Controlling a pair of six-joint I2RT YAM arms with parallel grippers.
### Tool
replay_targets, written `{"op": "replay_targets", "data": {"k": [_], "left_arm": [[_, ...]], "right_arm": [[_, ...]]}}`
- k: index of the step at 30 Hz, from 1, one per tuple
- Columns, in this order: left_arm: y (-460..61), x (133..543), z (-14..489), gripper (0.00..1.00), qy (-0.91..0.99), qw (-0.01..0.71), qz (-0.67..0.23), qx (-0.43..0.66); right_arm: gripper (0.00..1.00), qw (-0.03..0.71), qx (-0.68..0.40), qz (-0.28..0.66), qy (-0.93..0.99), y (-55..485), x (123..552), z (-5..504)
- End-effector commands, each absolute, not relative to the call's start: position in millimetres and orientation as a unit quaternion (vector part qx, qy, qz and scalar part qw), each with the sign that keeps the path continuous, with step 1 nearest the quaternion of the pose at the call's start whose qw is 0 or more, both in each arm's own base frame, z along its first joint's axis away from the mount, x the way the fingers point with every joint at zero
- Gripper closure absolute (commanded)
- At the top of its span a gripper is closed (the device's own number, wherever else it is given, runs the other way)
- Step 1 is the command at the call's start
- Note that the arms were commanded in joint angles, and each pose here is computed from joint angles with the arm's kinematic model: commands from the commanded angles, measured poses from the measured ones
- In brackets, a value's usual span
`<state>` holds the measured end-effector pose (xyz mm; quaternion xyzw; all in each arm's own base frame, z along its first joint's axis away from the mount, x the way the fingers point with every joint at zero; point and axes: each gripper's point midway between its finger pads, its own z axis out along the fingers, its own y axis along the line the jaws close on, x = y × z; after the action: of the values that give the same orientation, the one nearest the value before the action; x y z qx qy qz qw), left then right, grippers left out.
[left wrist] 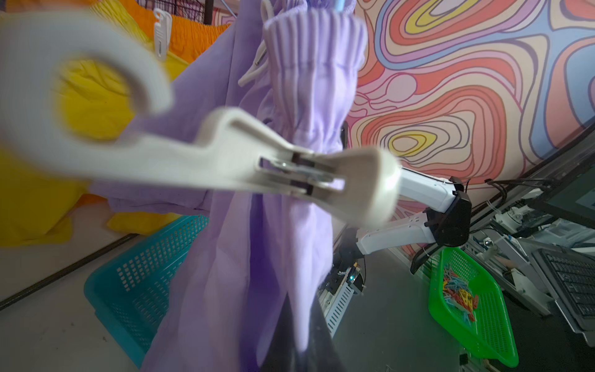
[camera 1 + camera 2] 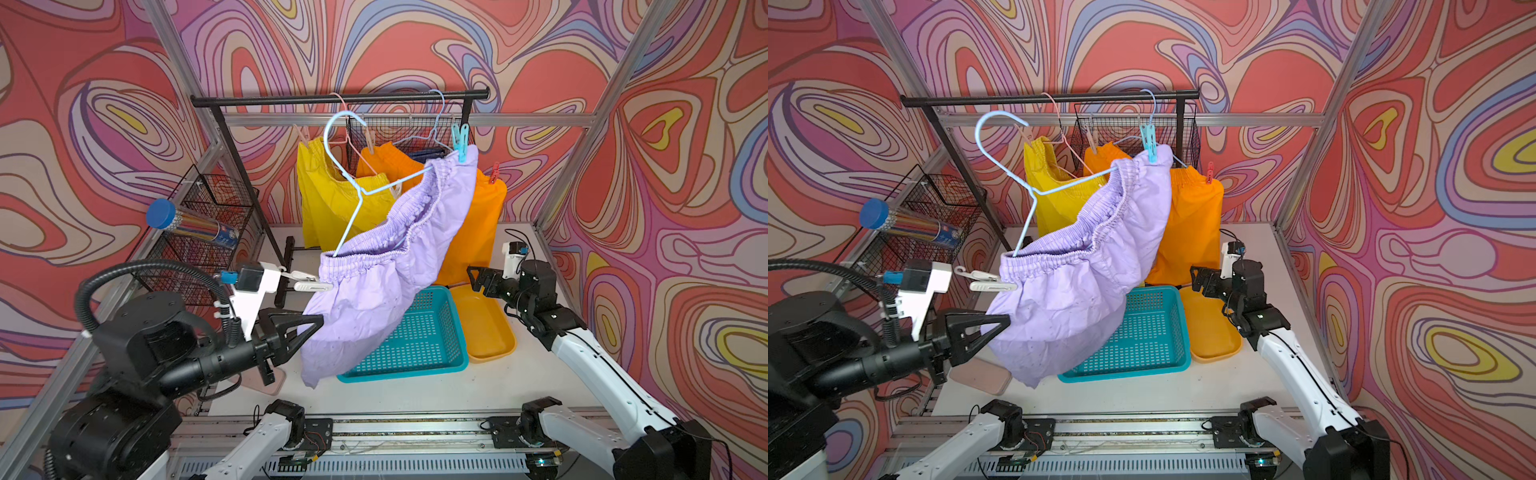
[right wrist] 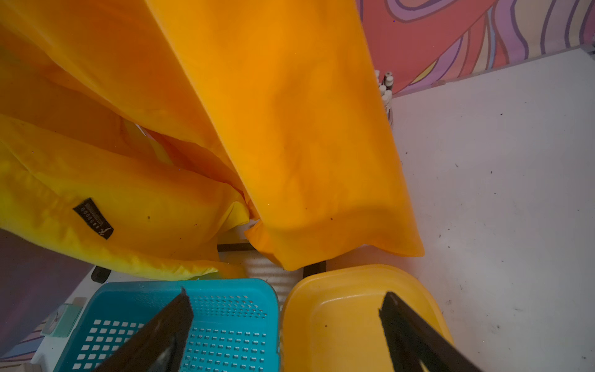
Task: Remove the clothespins securing shorts to the hanger
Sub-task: Remove the clothespin from the hanger.
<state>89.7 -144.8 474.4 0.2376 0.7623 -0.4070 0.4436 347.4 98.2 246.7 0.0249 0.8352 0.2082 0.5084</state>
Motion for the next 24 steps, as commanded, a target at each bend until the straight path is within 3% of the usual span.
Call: {"op": "replay_targets", "data": {"k": [1,15,24], "left_arm": [[-149.3,92.2,462.4,1.0,0.748,0.453,-0.393,0.284],[-154.6,113.1,365.6,1.0,0.798,0.367,-0.373,0.299],[-173.7,133.8,331.9,1.0,0.791,0.331,-0.435,0.275]], "right_arm": [[0.05,0.521,0.012,0.205,0.828,97.8,338.0,266.4],[0.05,0.539,0.008,0.176,0.824,82.2,306.1,296.5],[0.11,0.556,0.001,0.259,0.79,103.4,301.5,331.9]]}}
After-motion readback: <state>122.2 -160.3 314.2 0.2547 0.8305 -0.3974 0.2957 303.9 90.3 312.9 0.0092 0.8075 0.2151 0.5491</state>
